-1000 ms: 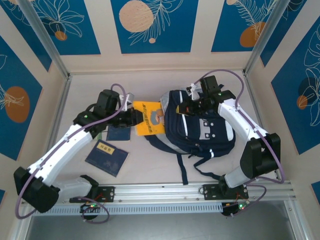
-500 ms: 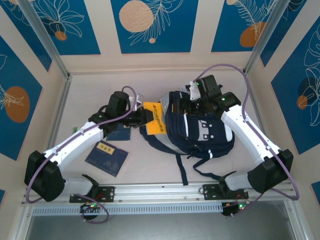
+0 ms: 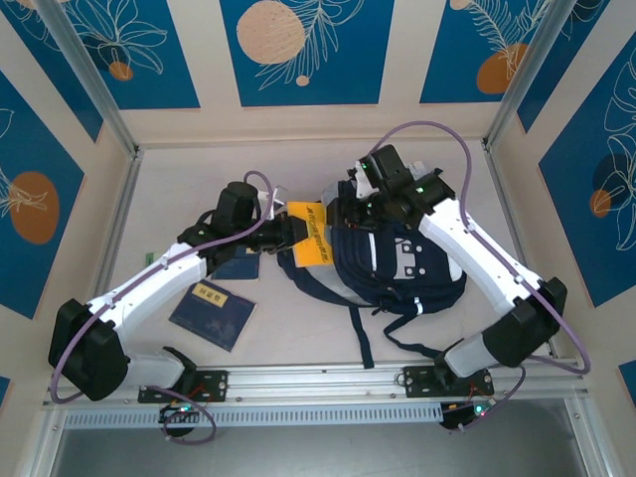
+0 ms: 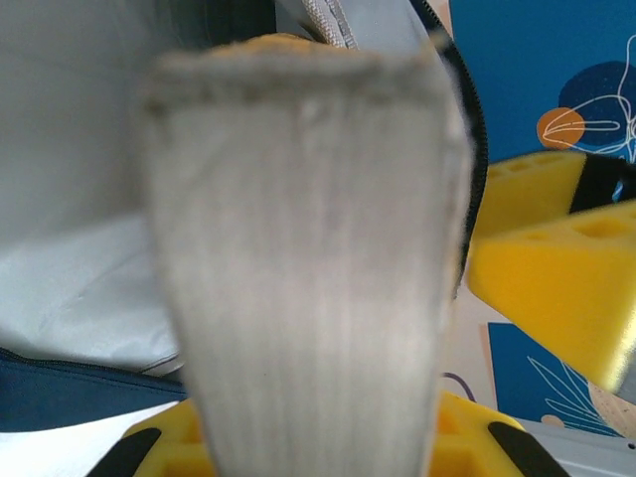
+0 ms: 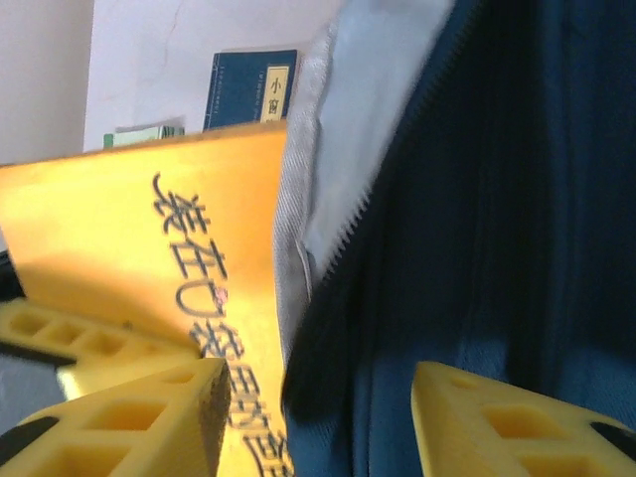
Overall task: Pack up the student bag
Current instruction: Open the student bag at the middle-right of the table, then place the book in the student bag.
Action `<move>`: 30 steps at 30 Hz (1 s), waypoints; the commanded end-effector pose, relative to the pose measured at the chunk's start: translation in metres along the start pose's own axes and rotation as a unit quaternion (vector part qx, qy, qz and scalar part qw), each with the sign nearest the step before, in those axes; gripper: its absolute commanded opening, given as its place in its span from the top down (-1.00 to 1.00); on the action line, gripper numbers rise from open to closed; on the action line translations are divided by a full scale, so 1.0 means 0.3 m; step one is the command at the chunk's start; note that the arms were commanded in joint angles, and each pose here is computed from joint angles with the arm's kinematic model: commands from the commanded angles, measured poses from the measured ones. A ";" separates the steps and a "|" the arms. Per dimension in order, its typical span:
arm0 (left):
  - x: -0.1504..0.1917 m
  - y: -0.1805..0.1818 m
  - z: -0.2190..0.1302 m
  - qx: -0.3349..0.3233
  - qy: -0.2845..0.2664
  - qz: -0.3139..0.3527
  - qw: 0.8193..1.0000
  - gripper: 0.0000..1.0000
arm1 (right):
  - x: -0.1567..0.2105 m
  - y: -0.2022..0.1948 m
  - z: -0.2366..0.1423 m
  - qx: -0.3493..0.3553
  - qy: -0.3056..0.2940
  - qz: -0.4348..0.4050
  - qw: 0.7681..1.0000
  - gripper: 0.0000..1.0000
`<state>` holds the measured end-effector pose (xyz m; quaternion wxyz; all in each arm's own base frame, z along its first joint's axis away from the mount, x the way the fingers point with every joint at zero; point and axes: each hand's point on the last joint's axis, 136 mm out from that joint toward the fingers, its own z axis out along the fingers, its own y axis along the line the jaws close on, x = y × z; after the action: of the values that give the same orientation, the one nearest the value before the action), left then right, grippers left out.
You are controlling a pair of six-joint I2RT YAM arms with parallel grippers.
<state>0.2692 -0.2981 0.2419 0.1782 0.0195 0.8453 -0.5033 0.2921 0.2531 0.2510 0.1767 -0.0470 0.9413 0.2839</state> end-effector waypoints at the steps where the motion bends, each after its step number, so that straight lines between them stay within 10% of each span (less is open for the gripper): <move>1: -0.022 -0.202 -0.030 0.101 -0.013 0.068 0.992 1.00 | -0.007 0.017 0.021 0.019 0.019 -0.014 1.000 0.11; 7: -0.024 -0.173 -0.026 0.064 -0.014 0.068 0.996 1.00 | -0.018 0.004 0.006 0.059 0.023 -0.048 0.997 1.00; 16: -0.010 -0.014 -0.023 -0.042 -0.004 0.069 0.997 1.00 | -0.066 0.059 -0.198 -0.055 -0.004 -0.058 0.997 1.00; 30: -0.130 -0.049 -0.061 0.037 -0.021 0.065 0.997 1.00 | -0.070 0.076 -0.382 -0.196 -0.033 -0.042 0.979 1.00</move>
<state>0.2858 -0.2759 0.2175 0.1765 0.0324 0.8730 -0.4535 0.2917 0.1953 0.3251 0.1914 -0.0685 0.8983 0.3894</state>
